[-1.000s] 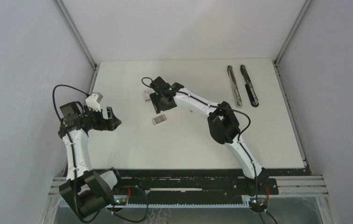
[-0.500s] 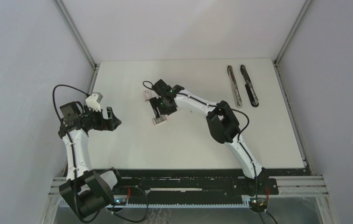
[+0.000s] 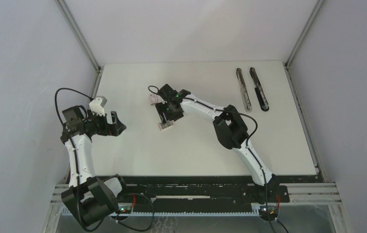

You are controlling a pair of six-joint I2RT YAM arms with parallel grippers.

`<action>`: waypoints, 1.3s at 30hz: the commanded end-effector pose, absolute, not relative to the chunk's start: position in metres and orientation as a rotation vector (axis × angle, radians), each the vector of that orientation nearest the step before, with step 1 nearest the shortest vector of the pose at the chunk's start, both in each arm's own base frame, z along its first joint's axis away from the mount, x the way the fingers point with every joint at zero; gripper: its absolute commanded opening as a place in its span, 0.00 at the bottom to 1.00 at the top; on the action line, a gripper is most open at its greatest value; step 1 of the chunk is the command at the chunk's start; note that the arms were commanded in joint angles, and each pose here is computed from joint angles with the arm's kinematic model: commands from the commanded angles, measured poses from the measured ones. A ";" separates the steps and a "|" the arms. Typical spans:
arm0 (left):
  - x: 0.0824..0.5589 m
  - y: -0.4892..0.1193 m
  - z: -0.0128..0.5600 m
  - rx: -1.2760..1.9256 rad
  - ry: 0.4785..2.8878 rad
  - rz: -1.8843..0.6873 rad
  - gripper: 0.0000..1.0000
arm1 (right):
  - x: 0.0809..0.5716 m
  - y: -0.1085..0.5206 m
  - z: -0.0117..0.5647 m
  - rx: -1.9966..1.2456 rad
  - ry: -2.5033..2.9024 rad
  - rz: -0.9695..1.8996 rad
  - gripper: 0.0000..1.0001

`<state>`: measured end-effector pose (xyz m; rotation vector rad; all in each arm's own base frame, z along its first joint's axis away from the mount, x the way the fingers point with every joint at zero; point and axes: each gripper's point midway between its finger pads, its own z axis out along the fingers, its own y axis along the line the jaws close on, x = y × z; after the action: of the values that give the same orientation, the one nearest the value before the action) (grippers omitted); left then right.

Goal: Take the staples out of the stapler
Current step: Adjust the staple in the staple box.

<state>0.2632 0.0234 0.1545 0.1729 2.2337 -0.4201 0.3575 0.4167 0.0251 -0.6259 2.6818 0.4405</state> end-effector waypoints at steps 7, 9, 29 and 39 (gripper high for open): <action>0.264 0.021 0.150 0.197 2.221 -0.437 1.00 | 0.363 0.422 0.024 -0.594 2.658 0.439 0.60; 0.264 0.021 0.151 0.199 2.220 -0.437 1.00 | 0.365 0.422 0.024 -0.589 2.656 0.429 0.60; 0.264 0.022 0.149 0.197 2.223 -0.437 1.00 | 0.364 0.426 0.026 -0.616 2.621 0.347 0.61; 0.264 0.021 0.150 0.200 2.222 -0.437 1.00 | 0.364 0.428 0.026 -0.635 2.602 0.313 0.63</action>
<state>0.2634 0.0235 0.1528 0.1705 2.2392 -0.4254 0.3591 0.4214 0.0220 -0.6295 2.6340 0.3239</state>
